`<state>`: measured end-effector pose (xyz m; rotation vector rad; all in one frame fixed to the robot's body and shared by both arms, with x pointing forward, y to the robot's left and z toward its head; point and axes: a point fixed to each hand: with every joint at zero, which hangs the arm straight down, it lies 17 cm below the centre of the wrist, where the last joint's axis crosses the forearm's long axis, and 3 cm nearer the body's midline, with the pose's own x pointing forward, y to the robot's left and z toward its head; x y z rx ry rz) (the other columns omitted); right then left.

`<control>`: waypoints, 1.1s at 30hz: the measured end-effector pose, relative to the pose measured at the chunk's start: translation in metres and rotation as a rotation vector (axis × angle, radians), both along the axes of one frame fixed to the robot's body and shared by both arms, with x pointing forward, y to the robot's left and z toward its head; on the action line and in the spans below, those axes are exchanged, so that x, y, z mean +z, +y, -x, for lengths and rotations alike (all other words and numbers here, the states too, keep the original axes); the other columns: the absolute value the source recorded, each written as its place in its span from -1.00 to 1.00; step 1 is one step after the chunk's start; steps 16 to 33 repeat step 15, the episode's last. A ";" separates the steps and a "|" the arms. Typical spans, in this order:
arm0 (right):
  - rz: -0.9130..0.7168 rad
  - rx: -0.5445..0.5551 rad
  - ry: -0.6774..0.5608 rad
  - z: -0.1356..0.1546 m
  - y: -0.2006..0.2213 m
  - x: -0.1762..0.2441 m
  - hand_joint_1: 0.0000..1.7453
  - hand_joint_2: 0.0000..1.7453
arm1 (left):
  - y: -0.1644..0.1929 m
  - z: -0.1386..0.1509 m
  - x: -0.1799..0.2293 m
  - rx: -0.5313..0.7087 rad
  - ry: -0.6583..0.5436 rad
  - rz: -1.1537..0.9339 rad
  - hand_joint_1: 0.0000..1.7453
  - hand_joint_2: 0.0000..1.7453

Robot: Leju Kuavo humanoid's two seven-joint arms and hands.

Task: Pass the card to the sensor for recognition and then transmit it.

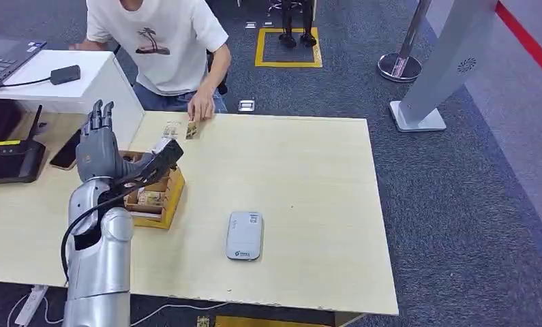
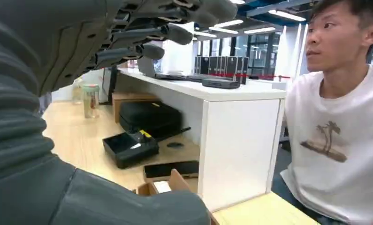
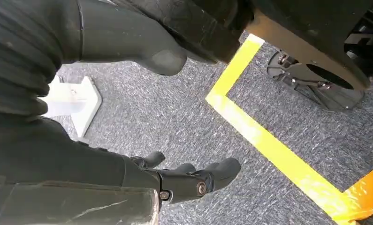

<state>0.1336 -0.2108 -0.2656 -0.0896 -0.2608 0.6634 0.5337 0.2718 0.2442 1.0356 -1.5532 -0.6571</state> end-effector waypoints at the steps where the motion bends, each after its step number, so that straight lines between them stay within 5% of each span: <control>1: -0.001 -0.001 -0.001 0.000 0.000 0.000 -1.00 1.00 | -0.003 0.002 -0.001 -0.015 -0.003 0.027 -1.00 1.00; 15: -0.005 -0.064 -0.001 0.012 -0.005 -0.003 -1.00 1.00 | -0.026 0.057 0.000 -0.180 -0.118 0.403 -1.00 1.00; 33: -0.005 -0.064 -0.001 0.012 -0.005 -0.003 -1.00 1.00 | -0.026 0.057 0.000 -0.180 -0.118 0.403 -1.00 1.00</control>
